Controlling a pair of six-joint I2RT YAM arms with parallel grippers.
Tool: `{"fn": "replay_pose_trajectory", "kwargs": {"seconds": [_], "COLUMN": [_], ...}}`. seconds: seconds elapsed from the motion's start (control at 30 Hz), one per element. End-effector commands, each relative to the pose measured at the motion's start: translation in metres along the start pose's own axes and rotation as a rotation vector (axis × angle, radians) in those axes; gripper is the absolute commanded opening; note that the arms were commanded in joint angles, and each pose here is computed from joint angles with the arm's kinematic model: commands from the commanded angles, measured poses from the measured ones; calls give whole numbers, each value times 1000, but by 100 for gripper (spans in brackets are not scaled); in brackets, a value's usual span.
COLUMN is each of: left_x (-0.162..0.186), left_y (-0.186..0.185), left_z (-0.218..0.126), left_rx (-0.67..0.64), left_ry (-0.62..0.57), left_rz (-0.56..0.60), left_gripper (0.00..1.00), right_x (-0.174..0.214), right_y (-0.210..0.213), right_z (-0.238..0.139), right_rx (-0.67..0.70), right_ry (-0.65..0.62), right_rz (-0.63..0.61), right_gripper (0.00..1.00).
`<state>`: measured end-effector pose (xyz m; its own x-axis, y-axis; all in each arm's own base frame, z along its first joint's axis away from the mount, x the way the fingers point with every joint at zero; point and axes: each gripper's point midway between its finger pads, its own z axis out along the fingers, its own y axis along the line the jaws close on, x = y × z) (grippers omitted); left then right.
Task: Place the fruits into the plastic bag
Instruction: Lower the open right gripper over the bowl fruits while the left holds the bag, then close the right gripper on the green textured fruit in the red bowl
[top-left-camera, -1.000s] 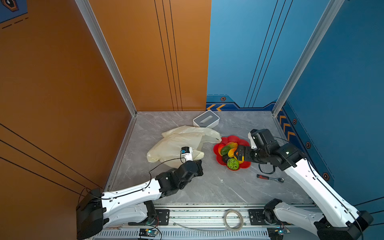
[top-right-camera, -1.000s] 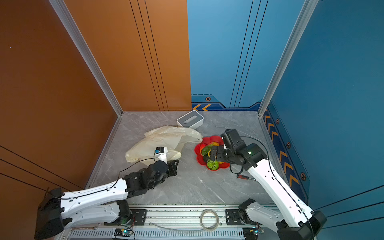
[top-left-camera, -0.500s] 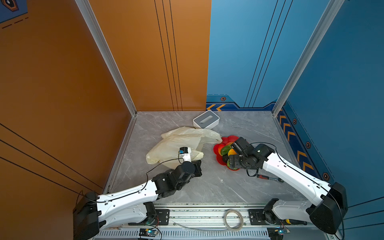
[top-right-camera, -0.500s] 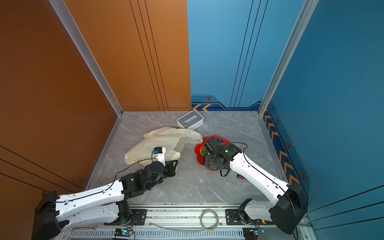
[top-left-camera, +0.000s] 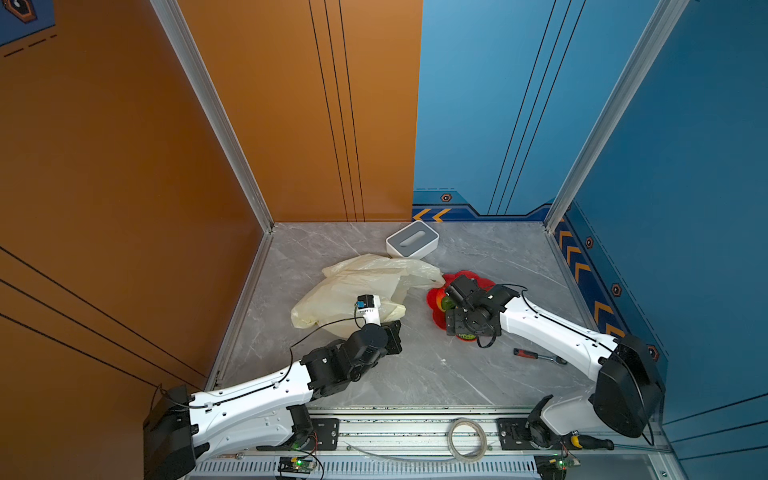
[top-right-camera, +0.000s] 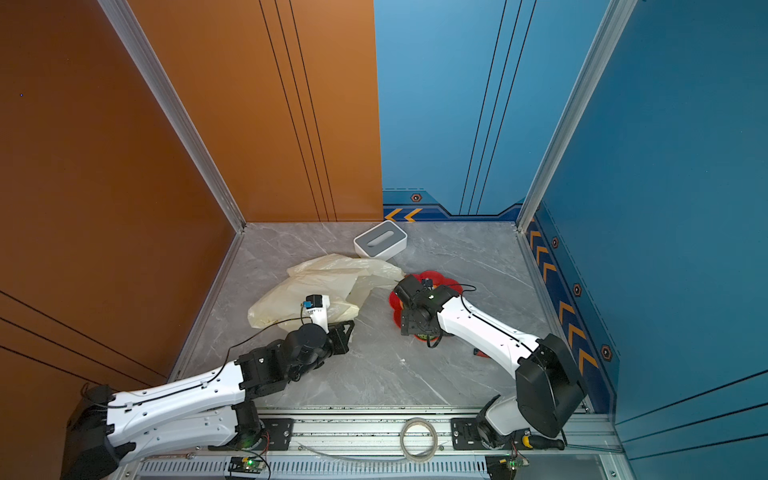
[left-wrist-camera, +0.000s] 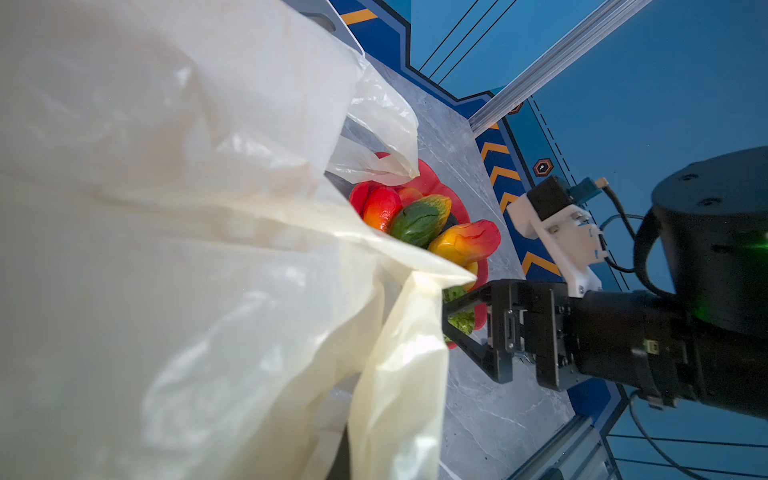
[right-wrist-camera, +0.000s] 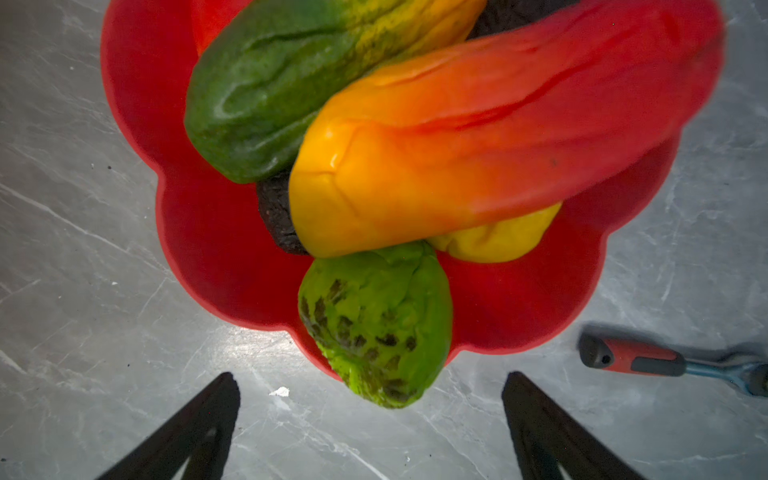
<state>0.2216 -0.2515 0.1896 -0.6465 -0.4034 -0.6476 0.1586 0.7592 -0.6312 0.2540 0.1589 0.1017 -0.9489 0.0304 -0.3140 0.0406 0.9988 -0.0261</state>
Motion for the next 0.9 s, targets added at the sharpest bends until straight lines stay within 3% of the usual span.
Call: {"fn": "replay_pose_trajectory", "kwargs": {"seconds": [0.0,0.87], "left_x": [4,8], "left_y": [11,13], "left_z": [-1,0], "left_rx": [-25,-33], "left_ry": [9,15], "left_rz": [9,12], "left_gripper": [0,0], "right_x": [-4,-17], "right_y": [-1,-9], "right_z": [11,48], "right_rx": [40,131], "right_ry": [-20,-21], "right_rz": [0,10], "right_gripper": [97,82]}}
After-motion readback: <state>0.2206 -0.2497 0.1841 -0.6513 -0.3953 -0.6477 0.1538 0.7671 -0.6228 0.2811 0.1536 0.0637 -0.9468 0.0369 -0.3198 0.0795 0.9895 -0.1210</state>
